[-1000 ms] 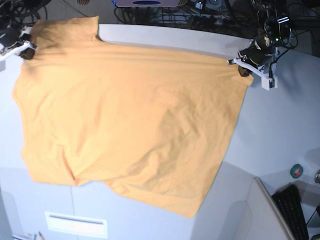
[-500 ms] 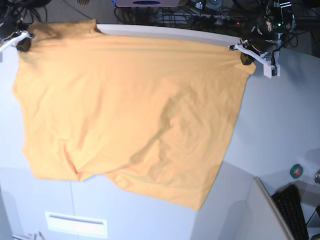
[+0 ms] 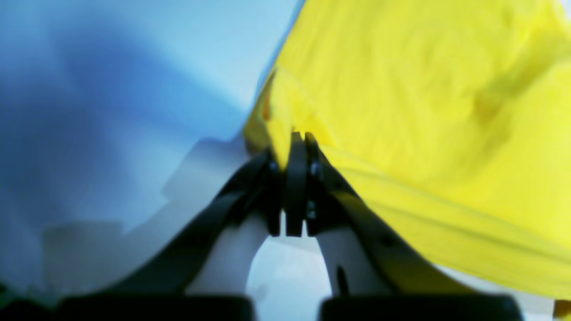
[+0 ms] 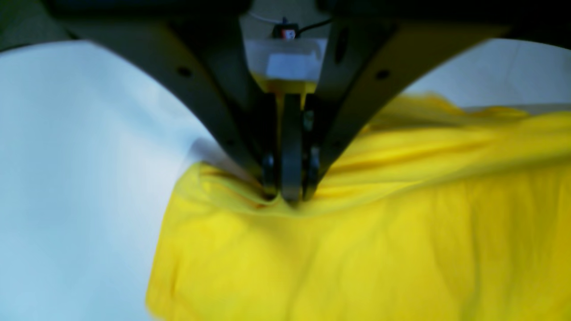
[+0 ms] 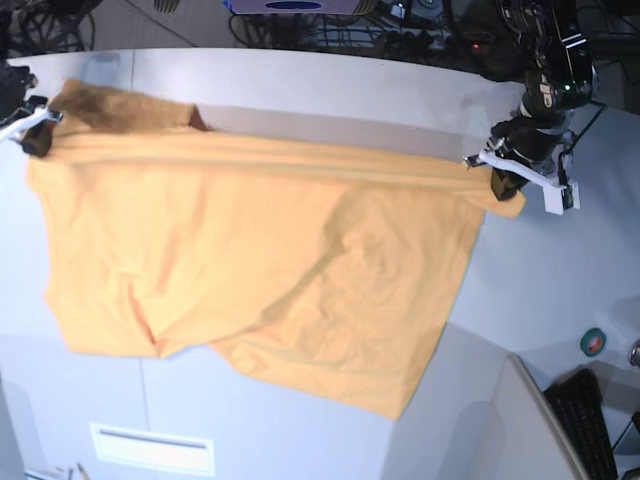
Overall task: Layout the t-shirt on the table in an organized manner, then fold the t-shirt properly
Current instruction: 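Lower the shirt onto the table and pull its edge taut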
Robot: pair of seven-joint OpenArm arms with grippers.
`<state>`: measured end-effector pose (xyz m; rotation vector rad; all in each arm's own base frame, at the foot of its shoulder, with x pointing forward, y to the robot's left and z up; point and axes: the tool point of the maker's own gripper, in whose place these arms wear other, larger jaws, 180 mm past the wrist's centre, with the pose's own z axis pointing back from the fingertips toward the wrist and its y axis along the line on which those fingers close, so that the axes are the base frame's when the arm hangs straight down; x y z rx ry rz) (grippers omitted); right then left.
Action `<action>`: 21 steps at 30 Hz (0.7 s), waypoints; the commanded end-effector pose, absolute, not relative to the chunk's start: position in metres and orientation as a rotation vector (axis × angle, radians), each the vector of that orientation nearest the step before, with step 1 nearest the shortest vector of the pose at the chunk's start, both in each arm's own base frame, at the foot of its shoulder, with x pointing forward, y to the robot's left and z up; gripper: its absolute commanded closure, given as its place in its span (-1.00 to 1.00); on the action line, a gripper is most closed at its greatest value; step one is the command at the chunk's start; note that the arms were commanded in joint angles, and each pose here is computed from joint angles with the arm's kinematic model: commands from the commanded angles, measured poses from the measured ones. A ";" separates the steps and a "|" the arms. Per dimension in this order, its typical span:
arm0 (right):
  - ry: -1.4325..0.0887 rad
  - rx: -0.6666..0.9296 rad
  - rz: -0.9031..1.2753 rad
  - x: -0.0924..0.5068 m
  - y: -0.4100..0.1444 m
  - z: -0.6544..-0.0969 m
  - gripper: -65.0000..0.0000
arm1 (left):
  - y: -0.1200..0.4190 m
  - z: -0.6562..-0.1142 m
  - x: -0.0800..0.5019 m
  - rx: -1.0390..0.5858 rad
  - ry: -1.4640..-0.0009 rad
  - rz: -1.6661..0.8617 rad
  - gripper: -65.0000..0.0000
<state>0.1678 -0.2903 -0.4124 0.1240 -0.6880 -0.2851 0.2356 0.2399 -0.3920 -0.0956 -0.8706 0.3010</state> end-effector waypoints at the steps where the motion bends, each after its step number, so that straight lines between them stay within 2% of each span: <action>1: -0.722 0.079 -0.269 0.181 -0.302 -0.401 1.00 | 0.248 -0.380 0.247 -0.072 -0.923 0.303 1.00; 6: -0.712 -0.005 -0.227 0.216 -0.312 -0.396 1.00 | 0.239 -0.393 0.279 -0.124 -0.919 0.318 1.00; 11: -0.716 0.010 -0.254 0.244 -0.317 -0.403 1.00 | 0.233 -0.407 0.302 -0.160 -0.895 0.337 1.00; 21: -0.713 -0.003 -0.219 0.279 -0.313 -0.404 1.00 | 0.233 -0.396 0.332 -0.181 -0.937 0.351 1.00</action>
